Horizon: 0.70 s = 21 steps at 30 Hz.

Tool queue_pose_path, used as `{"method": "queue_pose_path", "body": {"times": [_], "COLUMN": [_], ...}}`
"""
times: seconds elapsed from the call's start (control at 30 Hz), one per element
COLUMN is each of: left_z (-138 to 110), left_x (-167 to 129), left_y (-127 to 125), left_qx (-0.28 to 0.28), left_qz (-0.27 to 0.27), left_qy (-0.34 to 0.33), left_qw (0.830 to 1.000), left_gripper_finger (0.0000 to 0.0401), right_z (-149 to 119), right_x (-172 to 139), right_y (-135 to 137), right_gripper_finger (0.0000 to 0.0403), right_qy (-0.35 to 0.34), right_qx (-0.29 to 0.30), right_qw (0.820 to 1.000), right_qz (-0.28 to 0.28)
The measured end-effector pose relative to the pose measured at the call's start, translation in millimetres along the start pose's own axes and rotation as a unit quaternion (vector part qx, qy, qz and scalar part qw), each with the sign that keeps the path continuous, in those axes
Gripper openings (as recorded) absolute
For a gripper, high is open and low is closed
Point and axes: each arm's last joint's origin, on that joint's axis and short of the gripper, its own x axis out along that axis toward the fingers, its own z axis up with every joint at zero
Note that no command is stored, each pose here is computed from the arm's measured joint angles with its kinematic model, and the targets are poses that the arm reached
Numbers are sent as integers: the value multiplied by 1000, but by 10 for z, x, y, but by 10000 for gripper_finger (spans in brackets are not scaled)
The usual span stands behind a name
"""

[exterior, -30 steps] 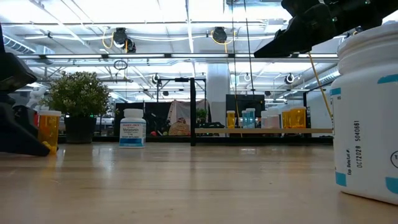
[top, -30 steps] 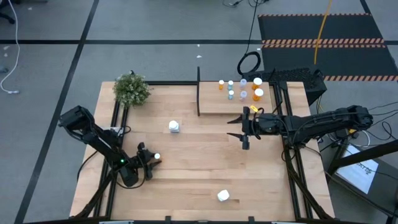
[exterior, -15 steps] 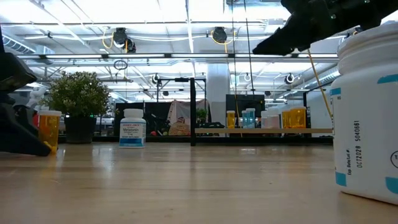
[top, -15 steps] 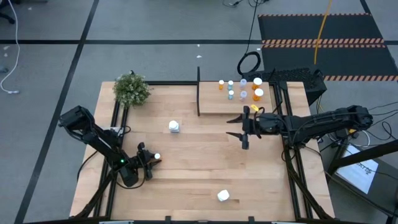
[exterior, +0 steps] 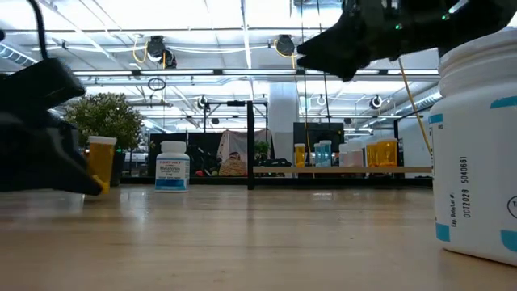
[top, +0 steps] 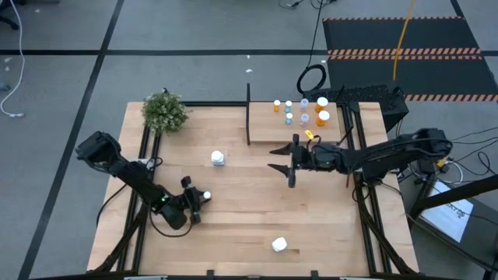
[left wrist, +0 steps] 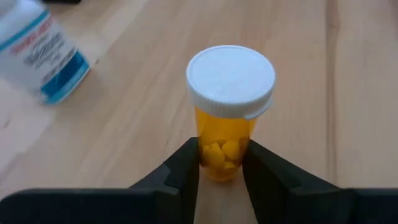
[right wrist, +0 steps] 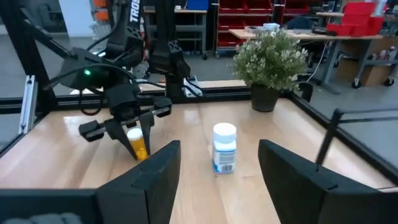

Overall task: Pick and place medicine bottles onto shelf by color
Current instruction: Put the small orange pill bottle on the shelf aligned with the other small orange pill bottle

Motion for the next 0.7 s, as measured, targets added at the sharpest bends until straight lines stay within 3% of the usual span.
{"method": "queue_pose_path", "body": {"times": [0.17, 0.37, 0.5, 0.7], "left_z": [250, 656, 896, 1056], "left_x": [101, 255, 355, 440], "left_y": [-61, -101, -60, 24], "left_qx": [24, 39, 19, -30], "left_qz": [-3, -25, -31, -22], "left_qy": [-4, -10, -18, -28], "left_qw": [1000, 999, 999, 999], "left_gripper_finger": [113, 113, 113, 113], "right_z": [-125, -116, -82, -30], "right_x": [243, 646, 859, 1040], "right_y": [55, 252, 416, 611], "right_gripper_finger": [212, 212, 212, 212], "right_qy": [19, 100, 145, 171], "right_qx": [22, 22, 0, 3], "right_qw": [1000, 994, 986, 980], "right_qz": [4, 32, 80, 98]}}
